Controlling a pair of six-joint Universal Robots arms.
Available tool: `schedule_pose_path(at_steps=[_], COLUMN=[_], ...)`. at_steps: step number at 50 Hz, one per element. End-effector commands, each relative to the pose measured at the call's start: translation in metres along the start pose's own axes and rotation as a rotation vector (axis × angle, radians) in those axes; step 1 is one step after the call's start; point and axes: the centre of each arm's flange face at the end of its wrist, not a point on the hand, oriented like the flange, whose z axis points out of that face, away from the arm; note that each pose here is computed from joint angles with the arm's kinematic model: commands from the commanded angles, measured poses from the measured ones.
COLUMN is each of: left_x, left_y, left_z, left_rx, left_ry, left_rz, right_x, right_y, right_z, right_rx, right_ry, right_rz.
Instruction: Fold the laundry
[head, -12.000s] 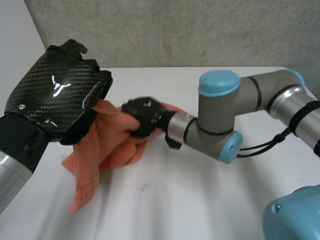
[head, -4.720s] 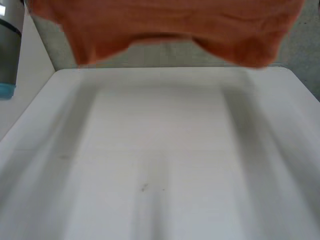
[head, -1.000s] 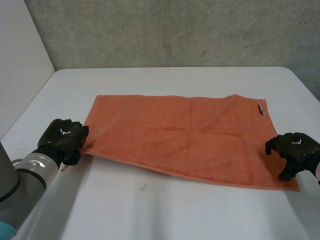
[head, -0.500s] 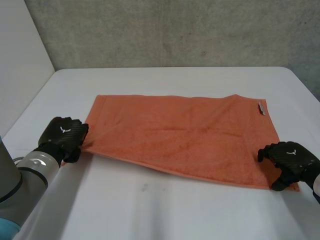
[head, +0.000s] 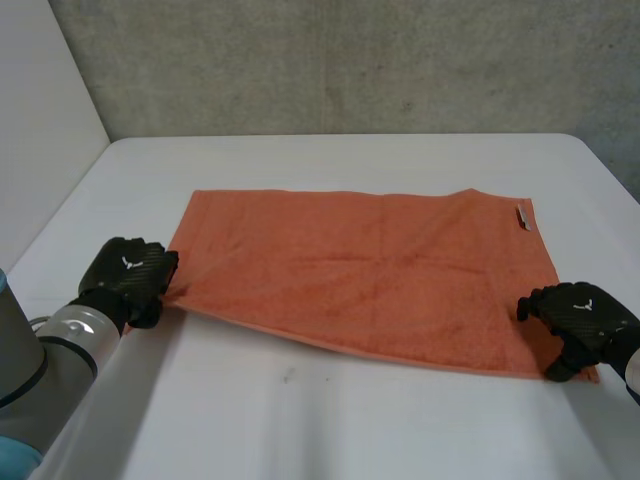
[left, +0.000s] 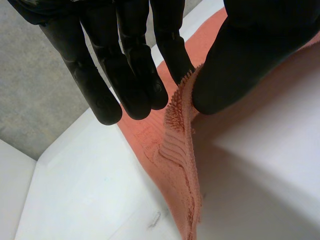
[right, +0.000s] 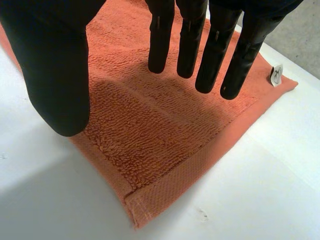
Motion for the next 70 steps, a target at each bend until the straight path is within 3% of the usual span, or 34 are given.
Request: schedule_pose_path(at_steps=[1,12,70], left_x=[0.0,0.002,0.001], left_y=[0.0,0.001,0.002], left_z=[0.0,-0.001,-0.001], left_rx=[0.0,-0.004,-0.006], left_ry=[0.0,0.006,0.005], left_rz=[0.0,0.0,-0.001], right_x=[-0.002,0.003,0.02], right_y=[0.001,0.004,-0.006], right_z=[-0.003,-0.006,0.026], right_rx=[-0.024,-0.044,0.05], right_ry=[-0.016,-0.015,0.074], right_rz=[0.023,0.057,-0.08])
